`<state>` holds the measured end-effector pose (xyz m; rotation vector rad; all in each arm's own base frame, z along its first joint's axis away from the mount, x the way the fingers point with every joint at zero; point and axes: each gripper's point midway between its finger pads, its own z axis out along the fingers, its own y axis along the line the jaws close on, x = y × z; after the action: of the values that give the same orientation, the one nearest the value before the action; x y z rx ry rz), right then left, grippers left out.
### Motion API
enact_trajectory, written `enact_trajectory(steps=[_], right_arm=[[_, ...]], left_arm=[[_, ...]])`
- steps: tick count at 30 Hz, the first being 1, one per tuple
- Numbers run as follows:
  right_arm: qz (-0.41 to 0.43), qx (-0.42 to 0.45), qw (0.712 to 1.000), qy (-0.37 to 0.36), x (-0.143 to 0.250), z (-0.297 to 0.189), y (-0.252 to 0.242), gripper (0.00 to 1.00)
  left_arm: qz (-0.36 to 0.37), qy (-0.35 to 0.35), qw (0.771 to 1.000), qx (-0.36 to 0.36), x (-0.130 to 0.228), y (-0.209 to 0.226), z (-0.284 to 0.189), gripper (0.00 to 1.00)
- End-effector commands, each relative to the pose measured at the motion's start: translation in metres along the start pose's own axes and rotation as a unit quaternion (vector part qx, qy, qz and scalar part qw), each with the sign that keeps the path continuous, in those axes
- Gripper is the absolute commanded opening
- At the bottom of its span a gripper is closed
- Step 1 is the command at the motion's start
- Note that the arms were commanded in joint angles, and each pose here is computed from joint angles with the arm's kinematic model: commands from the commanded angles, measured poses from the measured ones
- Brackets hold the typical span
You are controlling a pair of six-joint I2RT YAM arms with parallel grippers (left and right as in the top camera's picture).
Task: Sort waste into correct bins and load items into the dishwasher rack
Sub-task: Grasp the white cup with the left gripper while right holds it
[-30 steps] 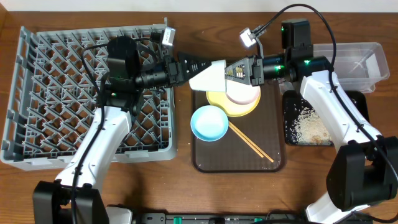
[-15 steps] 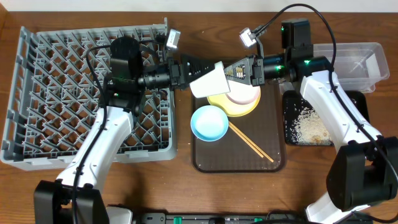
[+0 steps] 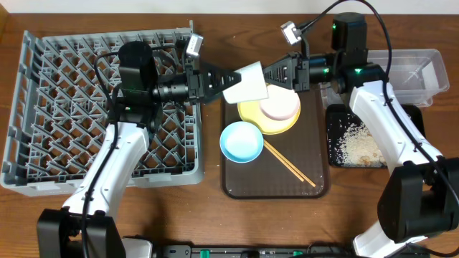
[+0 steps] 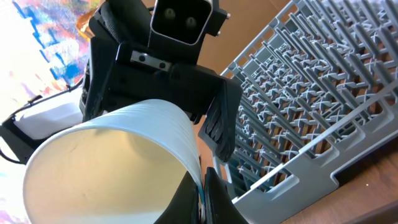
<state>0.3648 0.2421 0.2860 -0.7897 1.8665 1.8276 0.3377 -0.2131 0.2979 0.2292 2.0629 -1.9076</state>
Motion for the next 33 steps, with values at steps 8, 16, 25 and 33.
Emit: enact_trajectory(steps=[8,16,25,33], right_arm=[[0.011,-0.012,1.000,0.010,0.003,0.008,0.007,0.01],[0.012,0.000,1.000,0.011,0.004,0.015,0.003,0.01],[0.013,-0.001,1.000,0.012,0.005,0.016,0.003,0.01],[0.014,0.019,1.000,0.006,0.002,0.016,-0.004,0.01]], left_arm=[[-0.022,0.020,0.999,0.013,0.006,-0.009,0.002,1.00],[-0.024,0.030,0.999,0.024,0.009,-0.018,0.010,0.98],[-0.026,0.039,0.998,0.035,0.012,-0.028,0.017,0.83],[-0.036,0.040,0.998,0.035,0.012,-0.028,0.017,0.78]])
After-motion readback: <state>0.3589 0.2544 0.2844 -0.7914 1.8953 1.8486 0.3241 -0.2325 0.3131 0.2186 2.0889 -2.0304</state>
